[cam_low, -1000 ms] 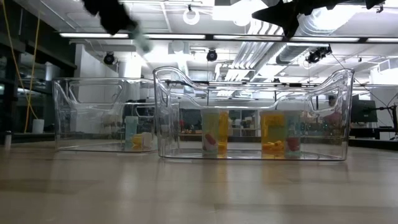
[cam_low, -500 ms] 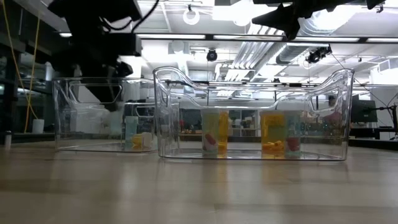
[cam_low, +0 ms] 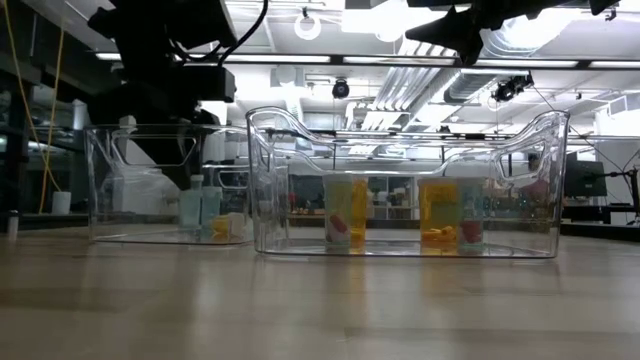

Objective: Pick and place medicine bottles into bin by pill shape (circle, oval)
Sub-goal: Put the blue tablet bottle into the left transparent bin, then put the orange capsule bottle into the right transparent bin

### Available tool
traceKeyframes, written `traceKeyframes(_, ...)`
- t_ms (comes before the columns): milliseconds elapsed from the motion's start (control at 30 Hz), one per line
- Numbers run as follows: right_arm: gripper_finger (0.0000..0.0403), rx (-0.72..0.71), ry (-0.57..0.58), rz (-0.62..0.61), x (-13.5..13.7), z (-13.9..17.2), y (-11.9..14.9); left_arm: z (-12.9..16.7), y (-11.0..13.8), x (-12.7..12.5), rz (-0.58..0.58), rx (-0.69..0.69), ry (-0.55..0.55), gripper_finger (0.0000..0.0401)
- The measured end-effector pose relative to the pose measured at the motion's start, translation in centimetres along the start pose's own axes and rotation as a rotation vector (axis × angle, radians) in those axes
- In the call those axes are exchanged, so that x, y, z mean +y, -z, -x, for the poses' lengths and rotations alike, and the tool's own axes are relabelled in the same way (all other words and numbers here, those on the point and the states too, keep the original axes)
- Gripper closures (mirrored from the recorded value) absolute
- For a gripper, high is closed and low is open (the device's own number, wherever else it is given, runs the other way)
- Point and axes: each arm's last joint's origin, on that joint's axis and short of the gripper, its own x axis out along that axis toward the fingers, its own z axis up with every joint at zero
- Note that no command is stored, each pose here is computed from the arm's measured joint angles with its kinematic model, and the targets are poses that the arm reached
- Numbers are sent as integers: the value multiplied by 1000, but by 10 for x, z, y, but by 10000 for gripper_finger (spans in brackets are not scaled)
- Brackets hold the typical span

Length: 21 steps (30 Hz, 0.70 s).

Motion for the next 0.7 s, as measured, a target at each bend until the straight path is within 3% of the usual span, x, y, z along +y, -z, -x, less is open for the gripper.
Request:
traceKeyframes(333, 171, 5, 1, 3, 0, 0, 1, 2, -1, 1, 6, 17, -7, 209)
traceKeyframes(500, 171, 5, 1, 4, 0, 0, 0, 31, -15, 6, 4, 15, -10, 192)
traceKeyframes(633, 171, 4, 1, 9, 0, 0, 0, 71, -28, 12, 45, -136, -18, 193)
traceKeyframes(700, 171, 4, 1, 10, 0, 0, 0, 94, -32, 16, 105, -285, -20, 193)
